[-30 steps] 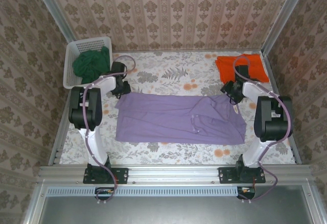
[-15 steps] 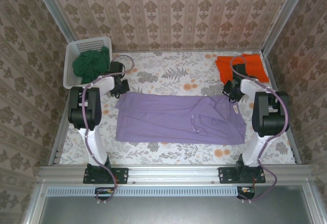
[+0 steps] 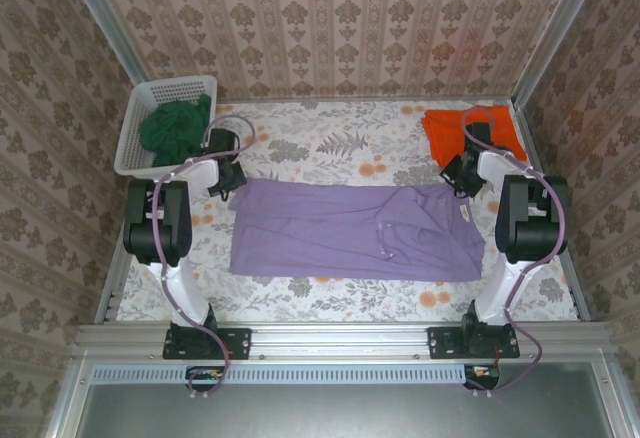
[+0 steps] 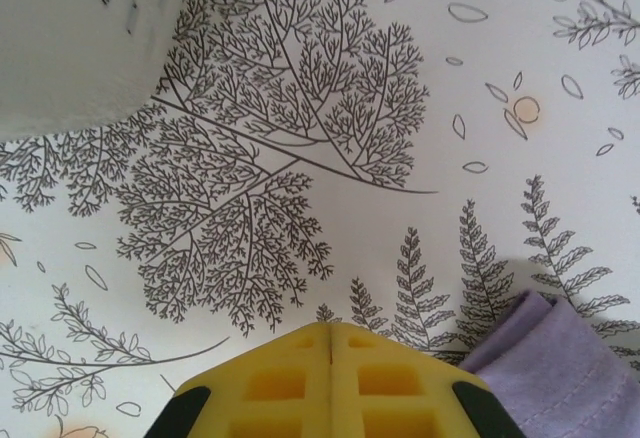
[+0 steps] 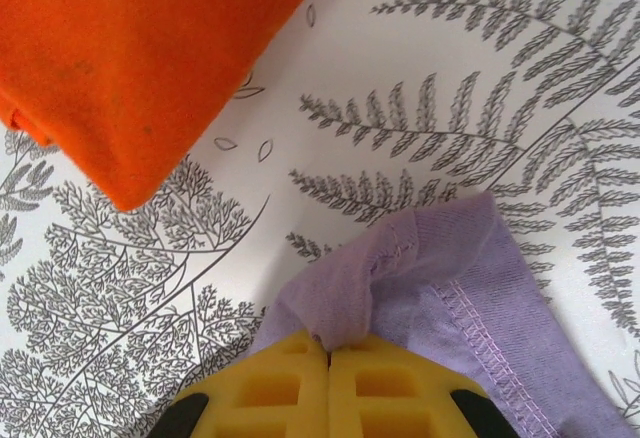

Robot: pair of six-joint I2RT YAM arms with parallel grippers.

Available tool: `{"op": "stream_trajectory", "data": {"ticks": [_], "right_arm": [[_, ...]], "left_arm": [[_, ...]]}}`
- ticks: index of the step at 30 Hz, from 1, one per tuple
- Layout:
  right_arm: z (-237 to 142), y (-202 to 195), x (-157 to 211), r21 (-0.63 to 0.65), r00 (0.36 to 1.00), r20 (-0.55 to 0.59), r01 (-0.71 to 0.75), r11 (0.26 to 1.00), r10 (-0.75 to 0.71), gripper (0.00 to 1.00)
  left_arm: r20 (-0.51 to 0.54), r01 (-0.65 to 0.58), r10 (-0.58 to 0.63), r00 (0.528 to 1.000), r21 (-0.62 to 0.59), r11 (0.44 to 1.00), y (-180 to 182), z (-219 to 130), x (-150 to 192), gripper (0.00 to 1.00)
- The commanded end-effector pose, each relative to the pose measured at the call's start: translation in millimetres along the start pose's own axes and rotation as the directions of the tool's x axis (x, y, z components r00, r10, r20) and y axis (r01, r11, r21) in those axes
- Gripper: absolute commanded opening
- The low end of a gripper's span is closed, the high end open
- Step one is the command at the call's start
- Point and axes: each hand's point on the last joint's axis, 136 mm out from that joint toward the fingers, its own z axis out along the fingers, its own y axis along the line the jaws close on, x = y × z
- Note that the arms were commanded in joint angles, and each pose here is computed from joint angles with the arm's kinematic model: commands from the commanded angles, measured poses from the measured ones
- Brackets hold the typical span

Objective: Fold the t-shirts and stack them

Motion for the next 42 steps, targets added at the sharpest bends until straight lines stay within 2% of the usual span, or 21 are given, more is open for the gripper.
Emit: {"op": "stream_trajectory", "data": {"ticks": [1, 4, 8, 13, 24, 27, 31, 35, 42], "right_arm": [[-4.3, 9.7, -5.4, -0.046, 1.000, -0.009, -0.030, 0.998, 0.029, 0.00], [-5.1, 11.3, -4.7, -0.057, 1.000, -0.012, -0.027, 0.998, 0.026, 0.01], [-4.8, 10.6, -4.1, -0.057, 1.000, -0.014, -0.022, 0.998, 0.021, 0.02], [-4.9, 11.2, -3.6, -0.061, 1.000, -0.016, -0.020, 0.998, 0.019, 0.02], [-3.4, 12.7, -3.3, -0.068, 1.000, -0.022, -0.021, 0.997, 0.019, 0.02], [-3.0, 12.2, -3.1, -0.065, 1.000, -0.022, -0.021, 0.998, 0.019, 0.02], [-2.6, 13.0, -3.1, -0.068, 0.999, -0.025, -0.022, 0.997, 0.020, 0.01], [-3.3, 11.2, -3.8, -0.060, 1.000, -0.021, -0.019, 0.998, 0.018, 0.01], [-0.4, 7.8, -2.9, -0.057, 0.999, -0.026, -0.032, 0.998, 0.031, 0.01]], "left_arm": [[0.028, 0.028, -0.030, 0.999, 0.075, 0.997, -10.2, -13.0, -12.2, 0.13], [0.017, 0.011, -0.014, 1.000, 0.129, 0.992, -23.2, -14.7, -11.1, 0.28], [-0.016, -0.020, 0.022, 1.000, 0.130, 0.991, -30.7, -10.7, -5.8, 0.37], [-0.054, -0.025, 0.032, 0.998, 0.114, 0.993, -30.8, 3.4, 0.5, 0.39], [-0.096, -0.021, 0.038, 0.995, 0.180, 0.983, -46.7, 13.8, 8.4, 0.39], [-0.094, -0.024, 0.042, 0.995, 0.184, 0.983, -48.7, 14.6, 7.7, 0.28], [-0.090, -0.025, 0.042, 0.995, 0.187, 0.982, -50.9, 14.0, 6.8, 0.19], [-0.077, -0.026, 0.039, 0.996, 0.166, 0.986, -46.4, 10.2, 3.6, 0.00], [-0.005, -0.002, 0.002, 1.000, 0.100, 0.995, -28.7, -2.0, -5.1, 0.00]]}}
